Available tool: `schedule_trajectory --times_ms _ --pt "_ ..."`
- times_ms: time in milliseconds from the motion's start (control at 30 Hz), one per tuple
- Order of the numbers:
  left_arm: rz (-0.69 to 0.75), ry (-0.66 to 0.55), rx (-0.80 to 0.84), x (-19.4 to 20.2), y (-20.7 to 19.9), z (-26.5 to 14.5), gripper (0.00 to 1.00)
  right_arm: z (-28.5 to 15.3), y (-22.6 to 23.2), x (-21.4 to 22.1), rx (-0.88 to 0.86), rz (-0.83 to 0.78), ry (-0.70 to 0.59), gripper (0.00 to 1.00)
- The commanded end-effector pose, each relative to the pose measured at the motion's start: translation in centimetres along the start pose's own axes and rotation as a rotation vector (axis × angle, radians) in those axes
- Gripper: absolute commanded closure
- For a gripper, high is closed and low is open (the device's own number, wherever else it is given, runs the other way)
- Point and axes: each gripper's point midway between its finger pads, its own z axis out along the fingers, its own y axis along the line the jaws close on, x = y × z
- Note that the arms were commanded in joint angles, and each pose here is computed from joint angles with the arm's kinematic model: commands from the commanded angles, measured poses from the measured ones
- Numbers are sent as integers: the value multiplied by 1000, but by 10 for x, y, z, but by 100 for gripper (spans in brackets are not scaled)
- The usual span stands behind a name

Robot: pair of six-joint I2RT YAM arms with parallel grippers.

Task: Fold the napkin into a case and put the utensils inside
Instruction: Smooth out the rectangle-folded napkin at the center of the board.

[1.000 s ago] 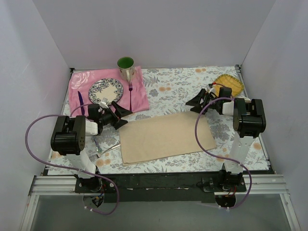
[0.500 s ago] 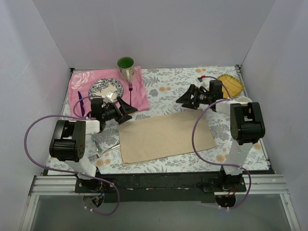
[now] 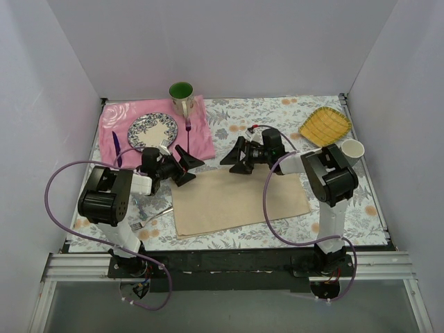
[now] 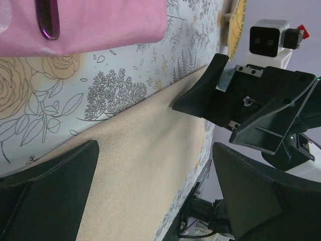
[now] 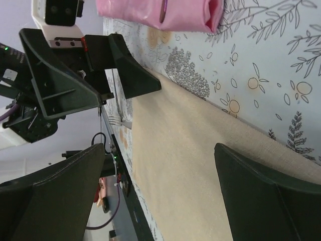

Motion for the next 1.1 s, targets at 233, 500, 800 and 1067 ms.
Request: schedule_trajectory --times_ms 233,500,800,1067 --pt "-27 -39 -83 0 26 -1 3 30 -16 -13 16 81 -111 1" --pt "-61 -46 -123 1 40 -9 3 11 -44 -16 75 136 -163 1" --pt "-62 -49 -153 1 49 -11 3 -7 -68 -29 149 124 -196 1" --pt "-66 -57 -161 -4 53 -15 3 -42 -87 -45 165 102 -218 1"
